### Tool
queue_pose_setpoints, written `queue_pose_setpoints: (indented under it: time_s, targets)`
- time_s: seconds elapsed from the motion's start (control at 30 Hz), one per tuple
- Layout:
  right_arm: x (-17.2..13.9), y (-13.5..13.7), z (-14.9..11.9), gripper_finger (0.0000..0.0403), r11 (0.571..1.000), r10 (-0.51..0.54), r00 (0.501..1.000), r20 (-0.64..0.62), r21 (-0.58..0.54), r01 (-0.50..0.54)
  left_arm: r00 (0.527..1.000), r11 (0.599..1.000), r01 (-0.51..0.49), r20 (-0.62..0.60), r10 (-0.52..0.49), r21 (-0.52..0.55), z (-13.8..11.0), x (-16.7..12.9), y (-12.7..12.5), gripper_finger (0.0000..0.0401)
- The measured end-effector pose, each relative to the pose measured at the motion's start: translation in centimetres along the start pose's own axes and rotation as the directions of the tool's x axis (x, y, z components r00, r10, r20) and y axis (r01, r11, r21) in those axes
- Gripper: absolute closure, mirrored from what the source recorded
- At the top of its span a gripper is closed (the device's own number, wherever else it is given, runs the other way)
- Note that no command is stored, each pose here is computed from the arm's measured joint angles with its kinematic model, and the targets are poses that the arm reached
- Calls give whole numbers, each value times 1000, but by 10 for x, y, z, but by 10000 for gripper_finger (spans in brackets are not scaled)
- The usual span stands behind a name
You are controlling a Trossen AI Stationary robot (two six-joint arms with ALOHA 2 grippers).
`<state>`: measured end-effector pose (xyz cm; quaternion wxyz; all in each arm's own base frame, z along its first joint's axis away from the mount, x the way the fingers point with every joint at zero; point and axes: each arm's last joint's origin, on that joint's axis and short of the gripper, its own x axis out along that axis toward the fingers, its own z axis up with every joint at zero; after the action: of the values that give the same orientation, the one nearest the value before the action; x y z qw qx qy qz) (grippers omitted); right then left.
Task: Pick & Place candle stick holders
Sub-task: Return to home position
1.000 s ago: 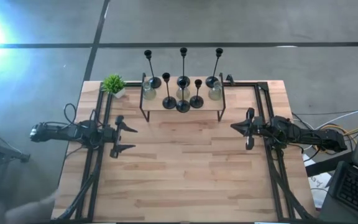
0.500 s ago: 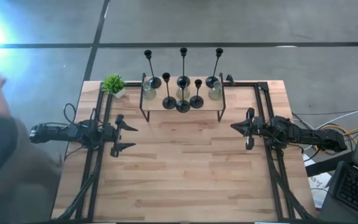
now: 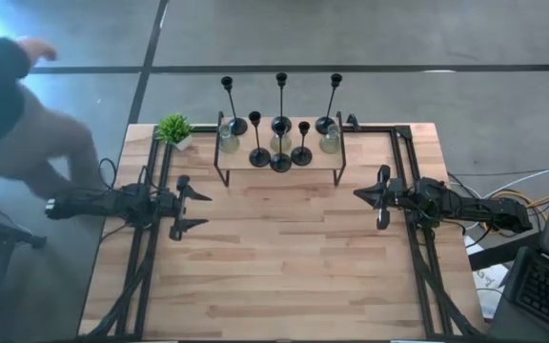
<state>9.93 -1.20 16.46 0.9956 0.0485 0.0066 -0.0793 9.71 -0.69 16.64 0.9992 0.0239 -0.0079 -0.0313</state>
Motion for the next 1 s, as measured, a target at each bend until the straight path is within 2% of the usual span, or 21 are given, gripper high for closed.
queue_pose_setpoints:
  time_s: [1.0]
  targets:
    - [0,0,0,394,1000,0,1000,0,-2,0,1000,1000,-3,15,3,0,3,0,0,101]
